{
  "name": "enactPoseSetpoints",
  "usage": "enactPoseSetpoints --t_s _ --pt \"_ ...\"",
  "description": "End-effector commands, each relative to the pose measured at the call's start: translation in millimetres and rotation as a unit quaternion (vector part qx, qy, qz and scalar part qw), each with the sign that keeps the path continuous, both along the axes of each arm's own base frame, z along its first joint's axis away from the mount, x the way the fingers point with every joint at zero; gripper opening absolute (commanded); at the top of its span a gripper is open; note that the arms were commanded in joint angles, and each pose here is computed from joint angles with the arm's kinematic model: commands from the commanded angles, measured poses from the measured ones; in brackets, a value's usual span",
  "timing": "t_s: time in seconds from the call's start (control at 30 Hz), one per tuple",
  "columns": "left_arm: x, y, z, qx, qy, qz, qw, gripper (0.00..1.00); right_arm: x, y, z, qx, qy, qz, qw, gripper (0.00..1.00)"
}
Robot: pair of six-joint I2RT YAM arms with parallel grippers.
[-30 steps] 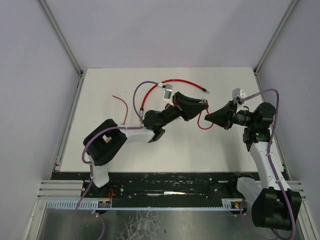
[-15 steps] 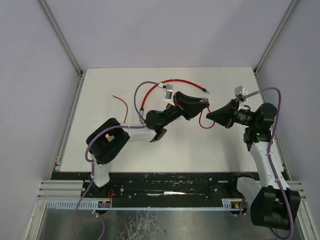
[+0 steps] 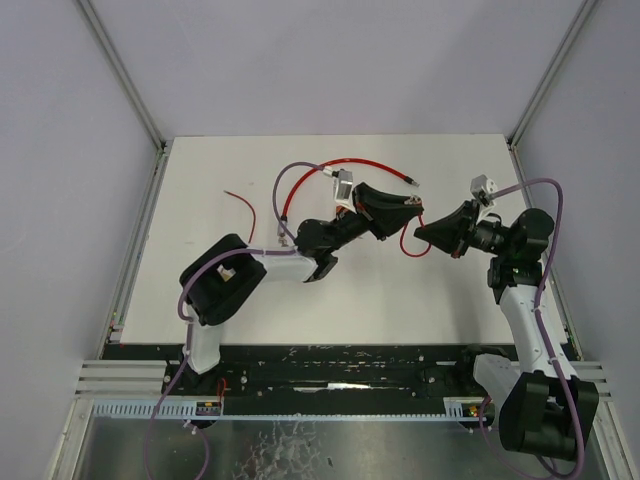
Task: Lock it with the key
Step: Lock the lock.
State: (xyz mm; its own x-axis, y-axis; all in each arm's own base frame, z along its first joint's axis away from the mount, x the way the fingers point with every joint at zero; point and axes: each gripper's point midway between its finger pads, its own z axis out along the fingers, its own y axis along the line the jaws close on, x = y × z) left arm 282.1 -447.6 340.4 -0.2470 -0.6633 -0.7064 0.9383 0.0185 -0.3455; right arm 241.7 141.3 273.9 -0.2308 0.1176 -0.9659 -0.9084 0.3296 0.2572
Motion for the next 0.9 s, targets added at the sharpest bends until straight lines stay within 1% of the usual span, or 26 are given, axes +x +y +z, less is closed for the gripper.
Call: enactPoseSetpoints --t_s 0.0,0.07,0.13,0.2,0.27,0.33,0.5,0.6,0.7,0.8,0.87 --pt "-18.2 -23.0 -32.9 0.059 -0.031 -0.032 0.997 0.00 7.2 -1.8 19.1 -0.032 -0.088 -0.015 0.996 0.02" --pt "-18.2 -23.5 -35.0 0.064 -0.039 -0.032 0.997 0.00 8.4 -2.5 15.7 -0.039 -0.090 -0.016 0.995 0.05" --pt "-16.8 -22.8 -36.3 0.067 -0.043 -0.030 0.996 0.00 9.0 -3.1 13.5 -0.042 -0.087 -0.018 0.995 0.13" --pt "-14.7 -21.7 -38.1 0.071 -0.046 -0.029 0.996 0.00 8.7 -3.4 12.8 -0.045 -0.090 -0.017 0.995 0.19" --pt "-13.3 -20.9 -39.3 0.075 -0.052 -0.026 0.995 0.00 8.6 -3.8 12.7 -0.048 -0.091 -0.017 0.995 0.30" --pt "-10.5 -19.0 -39.3 0.078 -0.056 -0.022 0.995 0.00 7.9 -4.0 12.7 -0.053 -0.094 -0.016 0.994 0.38" --pt "-4.8 -12.4 -39.9 0.095 -0.079 -0.002 0.992 0.00 6.2 -6.1 11.3 -0.075 -0.105 -0.015 0.992 0.54" --pt "0.5 -4.1 -37.3 0.098 -0.087 0.013 0.991 0.00 5.9 -9.2 5.8 -0.099 -0.124 -0.018 0.987 0.63" --pt "6.0 4.2 -35.3 0.097 -0.090 0.020 0.991 0.00 9.1 -12.5 -1.0 -0.117 -0.128 -0.027 0.985 0.68" --pt "9.4 11.4 -35.6 0.100 -0.098 0.024 0.990 0.00 10.0 -13.9 -4.8 -0.124 -0.126 -0.028 0.984 0.68" --pt "7.4 13.4 -35.3 0.107 -0.114 0.023 0.987 0.00 10.0 -14.5 -5.3 -0.128 -0.130 -0.030 0.983 0.69"
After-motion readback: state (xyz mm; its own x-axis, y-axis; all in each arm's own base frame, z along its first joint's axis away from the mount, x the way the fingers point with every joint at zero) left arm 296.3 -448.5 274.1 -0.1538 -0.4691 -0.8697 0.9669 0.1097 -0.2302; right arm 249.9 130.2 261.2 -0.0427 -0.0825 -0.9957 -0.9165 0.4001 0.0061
